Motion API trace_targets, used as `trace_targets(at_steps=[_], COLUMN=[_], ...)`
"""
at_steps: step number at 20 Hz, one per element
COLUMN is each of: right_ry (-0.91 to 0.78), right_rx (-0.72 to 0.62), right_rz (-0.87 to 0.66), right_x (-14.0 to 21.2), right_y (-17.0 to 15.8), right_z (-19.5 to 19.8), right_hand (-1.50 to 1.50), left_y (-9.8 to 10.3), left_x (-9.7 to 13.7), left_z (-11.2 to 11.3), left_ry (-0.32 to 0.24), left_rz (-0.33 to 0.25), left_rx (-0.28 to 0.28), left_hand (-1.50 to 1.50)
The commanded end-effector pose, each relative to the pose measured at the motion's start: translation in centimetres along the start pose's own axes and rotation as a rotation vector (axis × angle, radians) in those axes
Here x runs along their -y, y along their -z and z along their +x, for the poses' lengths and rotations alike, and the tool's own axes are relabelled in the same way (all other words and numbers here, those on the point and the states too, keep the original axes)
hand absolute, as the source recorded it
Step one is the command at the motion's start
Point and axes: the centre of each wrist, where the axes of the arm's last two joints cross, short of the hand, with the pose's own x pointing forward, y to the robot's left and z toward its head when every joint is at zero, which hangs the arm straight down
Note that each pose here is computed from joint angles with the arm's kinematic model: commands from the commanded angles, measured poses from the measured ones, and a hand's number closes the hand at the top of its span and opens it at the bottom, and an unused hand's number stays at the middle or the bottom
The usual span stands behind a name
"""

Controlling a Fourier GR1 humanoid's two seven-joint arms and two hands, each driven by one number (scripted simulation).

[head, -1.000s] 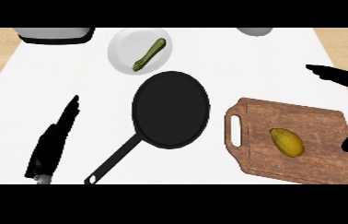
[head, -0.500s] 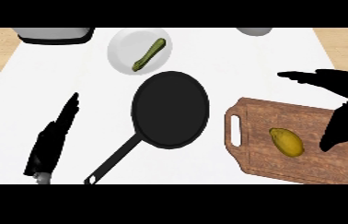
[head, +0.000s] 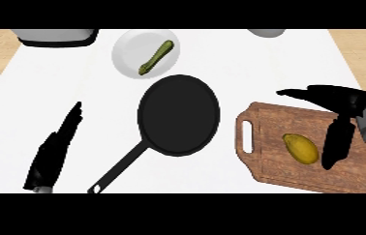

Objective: Pick the lemon from the cutting board and place it in the pan

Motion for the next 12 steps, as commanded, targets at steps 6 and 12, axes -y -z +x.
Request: trace_targets(at_steps=[6,12], right_ry=[-0.084,-0.098], right_rx=[-0.086,-0.128], right_rz=[0.077,0.085], right_x=[-0.7,-3.8], right_y=[0.8,1.9], right_z=[0.6,-0.3], right_hand=[-1.50,-1.50], left_y=[1.3,-0.3], left_x=[-0.3,2.1], left_z=[0.4,0.9], left_ry=[0.004,0.001], left_rz=[0.001,0.009], left_rx=[-0.006,0.003], left_hand=[0.00,0.00])
